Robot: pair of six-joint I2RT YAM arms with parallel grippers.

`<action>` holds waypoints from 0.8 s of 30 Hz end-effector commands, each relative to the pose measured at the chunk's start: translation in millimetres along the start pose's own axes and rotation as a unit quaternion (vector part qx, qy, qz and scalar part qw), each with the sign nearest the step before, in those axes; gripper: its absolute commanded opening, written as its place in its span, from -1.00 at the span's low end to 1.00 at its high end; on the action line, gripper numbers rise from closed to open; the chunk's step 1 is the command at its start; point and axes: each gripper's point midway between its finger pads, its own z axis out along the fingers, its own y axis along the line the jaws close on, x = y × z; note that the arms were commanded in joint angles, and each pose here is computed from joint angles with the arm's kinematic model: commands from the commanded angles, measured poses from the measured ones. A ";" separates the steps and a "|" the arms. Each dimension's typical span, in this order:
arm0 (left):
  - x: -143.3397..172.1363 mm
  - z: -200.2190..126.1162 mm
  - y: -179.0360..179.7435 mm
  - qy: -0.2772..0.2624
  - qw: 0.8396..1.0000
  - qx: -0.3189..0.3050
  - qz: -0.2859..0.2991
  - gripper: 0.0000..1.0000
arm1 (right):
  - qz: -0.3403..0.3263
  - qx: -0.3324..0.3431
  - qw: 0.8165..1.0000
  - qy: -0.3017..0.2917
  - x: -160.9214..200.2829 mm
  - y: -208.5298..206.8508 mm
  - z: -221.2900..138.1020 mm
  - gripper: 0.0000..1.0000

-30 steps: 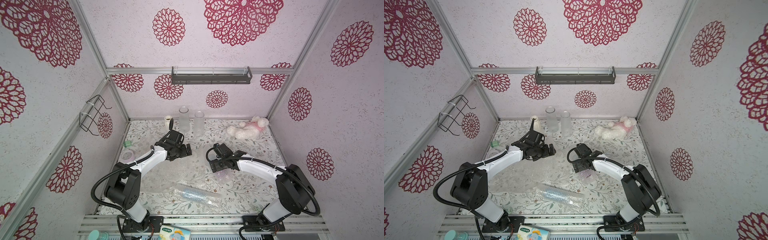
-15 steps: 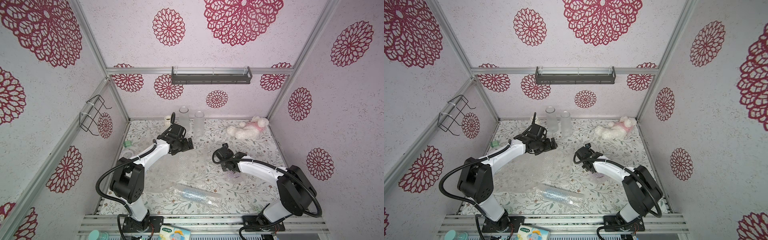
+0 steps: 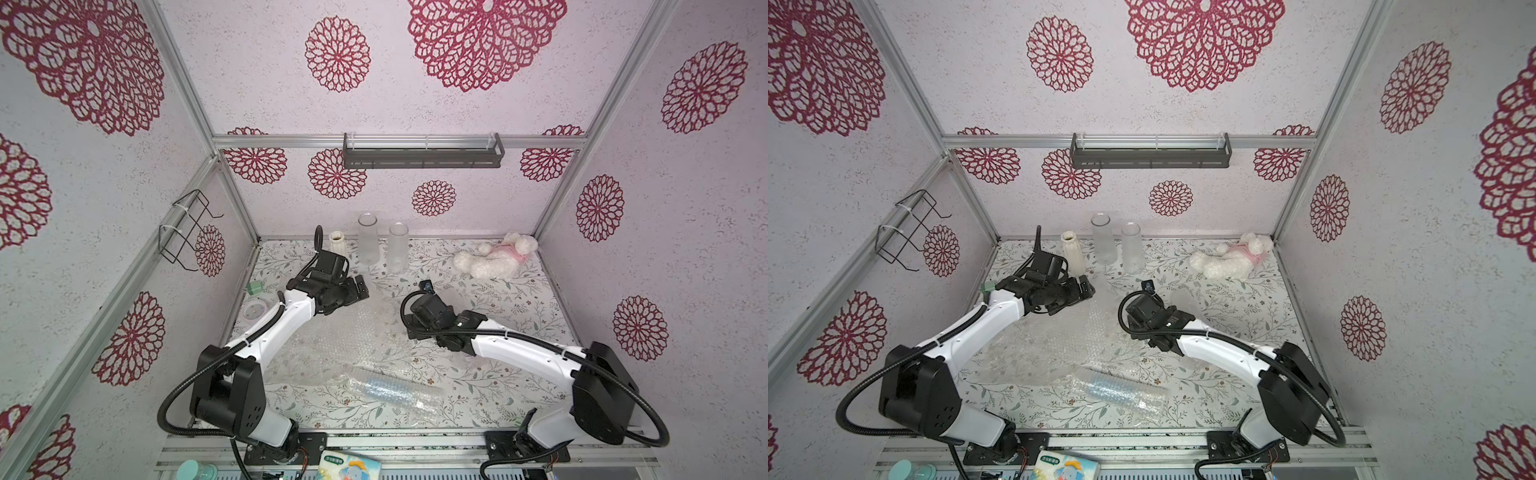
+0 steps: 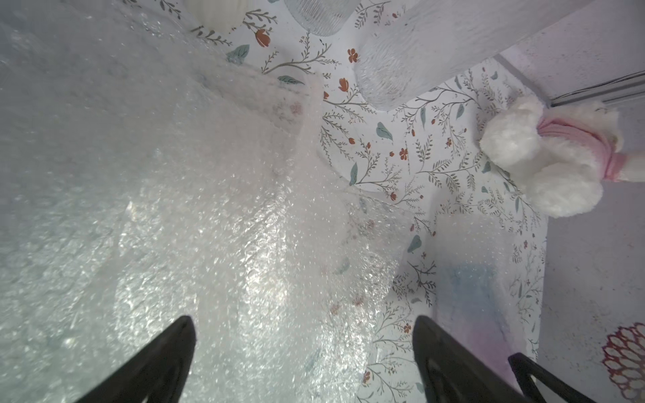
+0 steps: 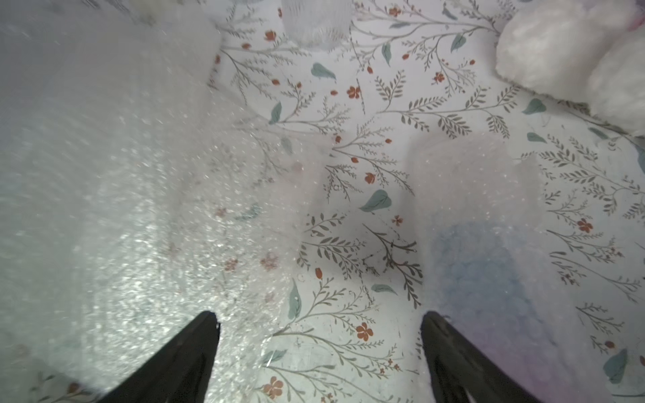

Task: Unwrap the vase from the bubble wrap
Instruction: Unwrap the bubble wrap at the center of the board.

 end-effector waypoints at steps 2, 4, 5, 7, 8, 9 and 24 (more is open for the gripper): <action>8.9 -21.1 -2.9 -0.010 1.000 0.007 0.007 0.99 | 0.038 0.035 0.998 -0.045 -26.1 -32.0 -35.0 0.88; 14.1 -28.3 -4.9 -0.008 1.000 0.009 0.010 0.99 | 0.051 0.069 0.996 -0.038 -16.3 -62.8 -41.4 0.87; 16.3 -30.9 -7.3 -0.006 1.000 0.012 0.010 0.99 | 0.058 0.087 0.994 -0.034 -9.5 -77.9 -43.0 0.87; 21.7 -35.7 -17.8 -0.004 1.000 0.022 0.017 0.99 | 0.079 0.111 0.990 -0.019 8.1 -110.2 -42.4 0.86; 23.5 -37.4 -22.6 -0.005 0.999 0.025 0.021 0.99 | 0.089 0.110 0.990 -0.011 15.5 -120.2 -40.5 0.86; 26.3 -38.5 -27.6 -0.004 0.999 0.027 0.024 0.99 | 0.105 0.106 0.989 -0.003 22.9 -130.4 -37.6 0.86; 73.6 24.3 -114.9 0.053 0.991 0.126 0.012 0.72 | 0.097 0.032 0.995 -0.008 32.9 -137.2 -46.1 0.56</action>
